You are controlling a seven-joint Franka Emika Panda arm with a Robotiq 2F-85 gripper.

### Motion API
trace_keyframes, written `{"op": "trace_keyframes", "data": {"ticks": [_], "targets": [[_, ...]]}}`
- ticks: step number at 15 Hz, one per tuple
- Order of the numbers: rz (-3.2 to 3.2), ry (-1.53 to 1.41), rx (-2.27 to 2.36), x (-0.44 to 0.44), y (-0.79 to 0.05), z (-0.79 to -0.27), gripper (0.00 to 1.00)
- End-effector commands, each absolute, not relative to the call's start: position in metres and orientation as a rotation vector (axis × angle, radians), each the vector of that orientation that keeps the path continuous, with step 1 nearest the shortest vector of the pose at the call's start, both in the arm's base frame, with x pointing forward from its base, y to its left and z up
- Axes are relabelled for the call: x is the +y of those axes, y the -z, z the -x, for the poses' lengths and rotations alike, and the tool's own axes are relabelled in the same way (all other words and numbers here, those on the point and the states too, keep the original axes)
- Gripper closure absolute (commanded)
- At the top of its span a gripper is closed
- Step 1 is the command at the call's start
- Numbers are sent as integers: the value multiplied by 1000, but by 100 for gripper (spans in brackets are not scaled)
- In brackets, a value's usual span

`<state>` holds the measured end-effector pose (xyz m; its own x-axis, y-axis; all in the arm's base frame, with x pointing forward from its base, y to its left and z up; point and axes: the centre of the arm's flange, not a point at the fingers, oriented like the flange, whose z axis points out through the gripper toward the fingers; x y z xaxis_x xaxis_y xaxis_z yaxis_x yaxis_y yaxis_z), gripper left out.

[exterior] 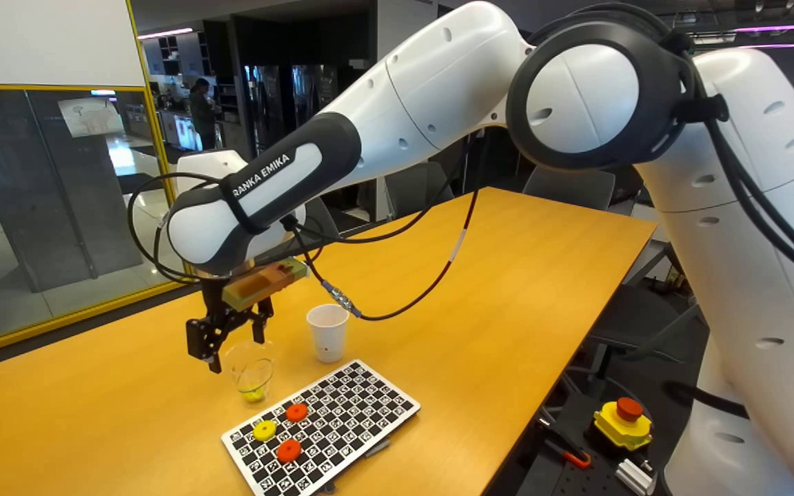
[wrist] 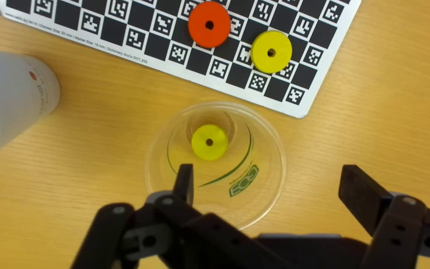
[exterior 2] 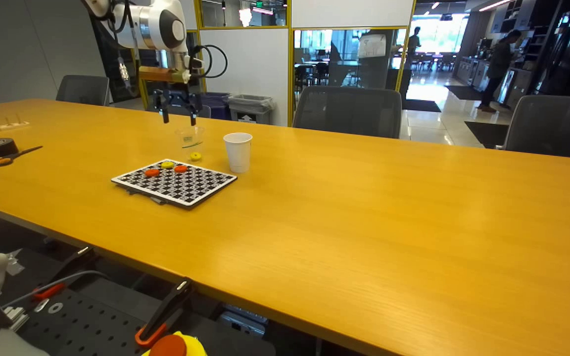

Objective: Put the orange rings inside the white cup and the yellow rings inside the clear cup

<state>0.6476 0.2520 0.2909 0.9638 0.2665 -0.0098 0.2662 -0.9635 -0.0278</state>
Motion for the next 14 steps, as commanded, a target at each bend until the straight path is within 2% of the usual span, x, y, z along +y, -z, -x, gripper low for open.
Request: {"op": "trace_keyframes", "data": {"ticks": [1,9,14], "targets": [[3136,11,-425,252,-294,-614,0],[3202,57,-376,243,-277,-548,0],[3158,40,-317,227,-246,-548,0]]}}
